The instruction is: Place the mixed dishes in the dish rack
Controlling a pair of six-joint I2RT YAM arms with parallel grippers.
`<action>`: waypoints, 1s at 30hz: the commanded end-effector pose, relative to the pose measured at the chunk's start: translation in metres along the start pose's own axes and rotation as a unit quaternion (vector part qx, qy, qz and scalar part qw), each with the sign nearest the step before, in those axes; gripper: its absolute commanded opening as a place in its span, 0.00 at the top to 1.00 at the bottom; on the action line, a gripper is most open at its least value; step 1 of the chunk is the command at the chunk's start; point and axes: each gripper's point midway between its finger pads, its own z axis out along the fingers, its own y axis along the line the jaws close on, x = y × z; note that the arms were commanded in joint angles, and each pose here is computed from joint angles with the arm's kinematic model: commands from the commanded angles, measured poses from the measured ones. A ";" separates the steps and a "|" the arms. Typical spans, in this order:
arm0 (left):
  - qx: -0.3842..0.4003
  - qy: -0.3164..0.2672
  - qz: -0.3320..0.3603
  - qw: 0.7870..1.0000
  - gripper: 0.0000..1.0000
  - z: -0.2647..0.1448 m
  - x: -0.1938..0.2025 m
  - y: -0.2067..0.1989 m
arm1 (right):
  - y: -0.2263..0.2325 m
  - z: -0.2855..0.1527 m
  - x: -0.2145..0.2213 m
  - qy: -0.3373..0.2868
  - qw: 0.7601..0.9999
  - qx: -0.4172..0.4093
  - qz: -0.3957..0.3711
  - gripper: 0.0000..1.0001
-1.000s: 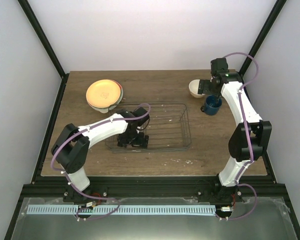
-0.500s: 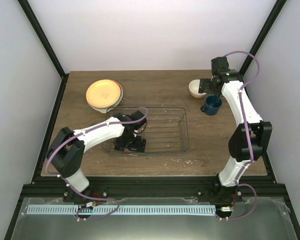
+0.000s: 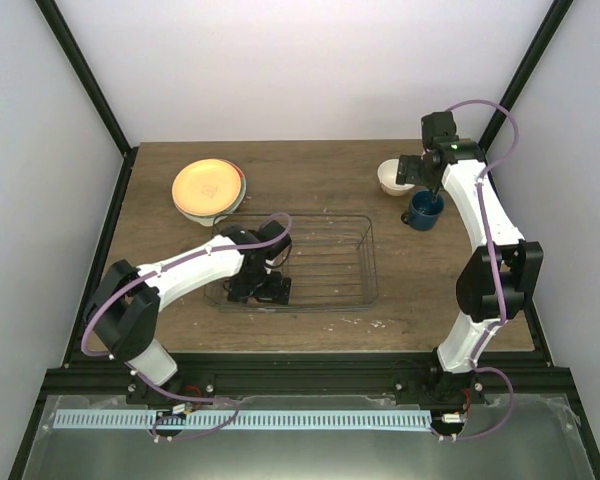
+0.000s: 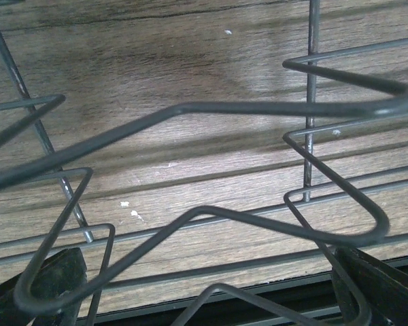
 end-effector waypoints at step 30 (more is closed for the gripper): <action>-0.008 -0.003 -0.001 1.000 0.00 -0.040 0.010 -0.005 | 0.023 0.000 -0.028 -0.019 0.999 -0.008 -0.026 0.00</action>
